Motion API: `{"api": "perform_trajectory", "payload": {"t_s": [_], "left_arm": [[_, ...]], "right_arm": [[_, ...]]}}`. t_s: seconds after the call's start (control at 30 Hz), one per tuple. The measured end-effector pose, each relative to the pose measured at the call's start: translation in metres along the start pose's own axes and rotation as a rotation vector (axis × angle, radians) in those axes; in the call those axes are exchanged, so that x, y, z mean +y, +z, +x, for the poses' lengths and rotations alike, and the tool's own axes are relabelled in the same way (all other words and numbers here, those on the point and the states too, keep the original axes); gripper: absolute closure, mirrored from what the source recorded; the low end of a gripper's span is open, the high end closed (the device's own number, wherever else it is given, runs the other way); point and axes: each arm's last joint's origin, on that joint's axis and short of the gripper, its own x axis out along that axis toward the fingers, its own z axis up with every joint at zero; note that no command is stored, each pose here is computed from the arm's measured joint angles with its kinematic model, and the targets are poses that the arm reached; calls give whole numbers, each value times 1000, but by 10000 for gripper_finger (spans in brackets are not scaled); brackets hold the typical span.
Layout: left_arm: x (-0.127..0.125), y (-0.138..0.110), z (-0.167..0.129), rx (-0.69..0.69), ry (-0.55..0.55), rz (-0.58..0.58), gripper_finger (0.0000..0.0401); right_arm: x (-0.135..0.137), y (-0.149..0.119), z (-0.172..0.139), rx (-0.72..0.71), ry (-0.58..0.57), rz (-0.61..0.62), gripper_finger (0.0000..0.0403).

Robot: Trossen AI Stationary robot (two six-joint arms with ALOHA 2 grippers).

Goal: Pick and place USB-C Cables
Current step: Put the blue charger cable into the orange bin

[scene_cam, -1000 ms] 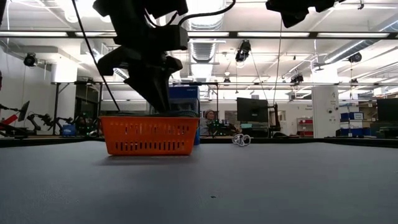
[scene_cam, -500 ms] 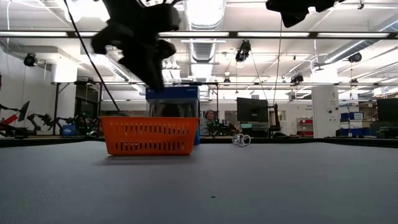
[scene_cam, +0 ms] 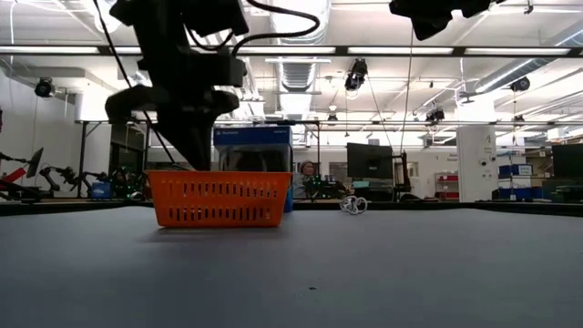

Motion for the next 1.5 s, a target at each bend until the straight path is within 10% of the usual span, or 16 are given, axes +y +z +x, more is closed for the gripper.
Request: {"api": "perform_trajectory", "payload": {"t_s": [1.5], "left_arm": [[-11, -19, 28, -47, 20, -12, 401]], "right_arm": [[0, 0, 0, 0, -1, 0, 360]]}}
